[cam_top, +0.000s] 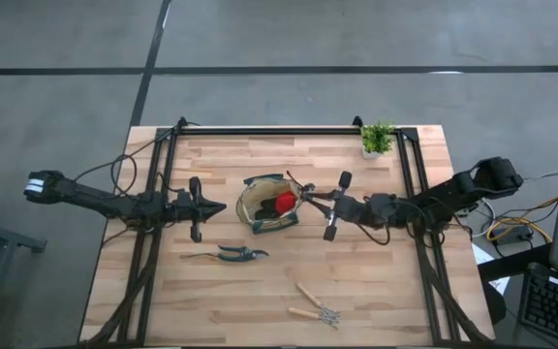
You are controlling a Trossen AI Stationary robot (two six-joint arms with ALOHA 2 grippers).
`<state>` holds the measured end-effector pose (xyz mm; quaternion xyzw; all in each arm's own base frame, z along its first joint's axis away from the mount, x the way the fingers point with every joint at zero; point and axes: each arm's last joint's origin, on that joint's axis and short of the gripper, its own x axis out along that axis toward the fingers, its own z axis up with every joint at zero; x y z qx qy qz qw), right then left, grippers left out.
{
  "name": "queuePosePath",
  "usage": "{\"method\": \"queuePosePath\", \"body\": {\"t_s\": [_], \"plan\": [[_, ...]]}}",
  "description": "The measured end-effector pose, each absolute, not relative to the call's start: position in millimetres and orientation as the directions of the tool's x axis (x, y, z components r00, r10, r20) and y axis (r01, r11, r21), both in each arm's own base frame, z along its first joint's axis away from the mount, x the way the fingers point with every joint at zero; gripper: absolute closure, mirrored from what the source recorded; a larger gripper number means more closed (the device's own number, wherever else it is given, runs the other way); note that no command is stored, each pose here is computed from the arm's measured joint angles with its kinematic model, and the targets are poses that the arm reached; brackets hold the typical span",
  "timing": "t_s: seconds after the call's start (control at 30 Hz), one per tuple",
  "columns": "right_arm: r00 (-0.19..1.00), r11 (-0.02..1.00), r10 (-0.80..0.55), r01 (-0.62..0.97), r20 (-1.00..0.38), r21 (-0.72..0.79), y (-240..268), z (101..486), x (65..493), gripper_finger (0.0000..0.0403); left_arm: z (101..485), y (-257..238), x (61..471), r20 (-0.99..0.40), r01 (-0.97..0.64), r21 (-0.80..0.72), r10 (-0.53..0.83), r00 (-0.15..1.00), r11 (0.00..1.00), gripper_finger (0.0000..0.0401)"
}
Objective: Pick & Place Garden tools in Gardening bag
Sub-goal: Put the right green shear scissors into the brown gardening bag
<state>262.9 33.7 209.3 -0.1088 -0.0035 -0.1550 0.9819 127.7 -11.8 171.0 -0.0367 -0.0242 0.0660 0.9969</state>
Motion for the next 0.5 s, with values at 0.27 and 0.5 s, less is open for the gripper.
{"method": "queuePosePath", "body": {"t_s": [0.27, 0.5], "plan": [[0.949, 0.923, -0.315, 0.306, 0.000, -0.234, 34, 196, 269, 0.0364, 171, -12, 128, 0.043, -0.130, -0.076, 0.133, 0.990, 0.989, 0.0389], [0.942, 0.914, -0.335, 0.319, -0.024, -0.249, 29, 189, 273, 0.0364, 171, -12, 128, 0.041, -0.130, -0.076, 0.133, 0.990, 0.989, 0.0389]]}}
